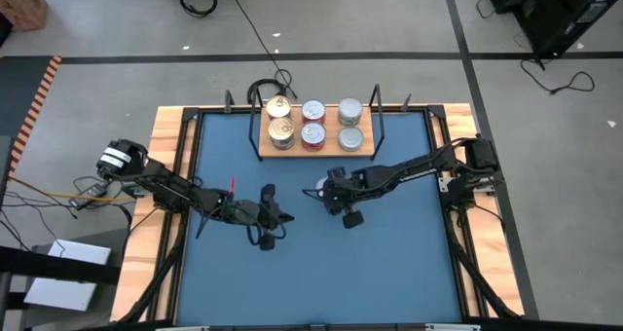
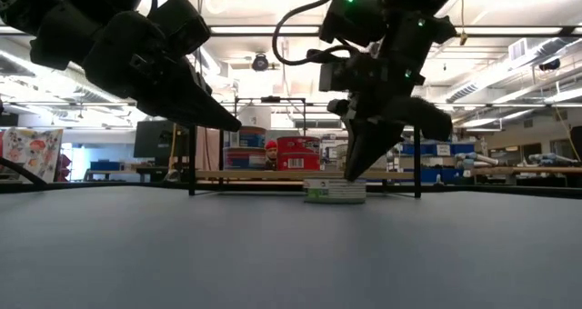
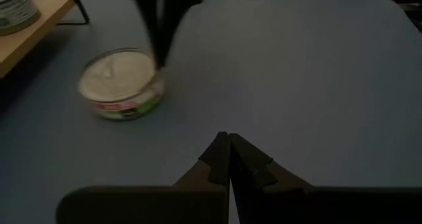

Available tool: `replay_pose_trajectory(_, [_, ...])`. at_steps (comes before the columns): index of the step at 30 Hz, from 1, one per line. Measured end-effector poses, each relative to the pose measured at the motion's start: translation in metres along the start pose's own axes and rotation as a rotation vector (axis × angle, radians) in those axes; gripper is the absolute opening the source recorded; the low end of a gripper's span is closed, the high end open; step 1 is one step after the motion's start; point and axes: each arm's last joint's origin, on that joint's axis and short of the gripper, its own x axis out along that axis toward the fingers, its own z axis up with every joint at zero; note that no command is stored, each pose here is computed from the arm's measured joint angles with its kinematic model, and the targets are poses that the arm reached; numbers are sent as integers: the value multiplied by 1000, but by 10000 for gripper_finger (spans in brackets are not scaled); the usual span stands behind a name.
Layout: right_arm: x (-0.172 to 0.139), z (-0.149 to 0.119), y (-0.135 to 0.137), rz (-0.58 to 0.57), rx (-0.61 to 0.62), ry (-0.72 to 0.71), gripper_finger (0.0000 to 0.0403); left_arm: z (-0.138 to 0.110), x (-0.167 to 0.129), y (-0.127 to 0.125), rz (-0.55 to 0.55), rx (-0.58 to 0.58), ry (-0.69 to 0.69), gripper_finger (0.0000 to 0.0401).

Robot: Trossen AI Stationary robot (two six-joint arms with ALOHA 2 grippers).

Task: Stack canned seafood by type on shelf
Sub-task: Stack the green tuna can on top of the other green tuna can on the shelf

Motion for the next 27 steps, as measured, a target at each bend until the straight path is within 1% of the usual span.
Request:
replay_pose_trajectory(4, [-4,7,2,114,55,-51,3,1,1,5,18,-17,0,10])
replay_pose_trajectory(7, [-10,18,6,184,86,-102,2,1,3,9,15,-28,3,10])
replay_pose_trajectory(11, [-20,33,18,243,88,-161,2,1,3,12,9,-28,7,10])
replay_pose_trajectory(14, [-26,42,28,256,140,-182,3,2,5,16,24,-23,4,10])
replay_pose_trajectory(16, [-27,39,35,249,155,-139,9,2,9,22,45,-21,-8,10])
replay_pose_trajectory(19, [-22,29,43,156,183,-50,15,4,16,31,76,-31,-55,9])
replay_pose_trajectory(21, [-19,22,46,102,200,-3,14,3,20,39,102,-35,-62,9])
replay_pose_trajectory(25, [-10,10,47,39,202,34,4,-3,32,56,103,-67,-72,9])
replay_pose_trajectory(27, [-5,4,45,29,210,38,5,-8,38,62,102,-79,-67,9])
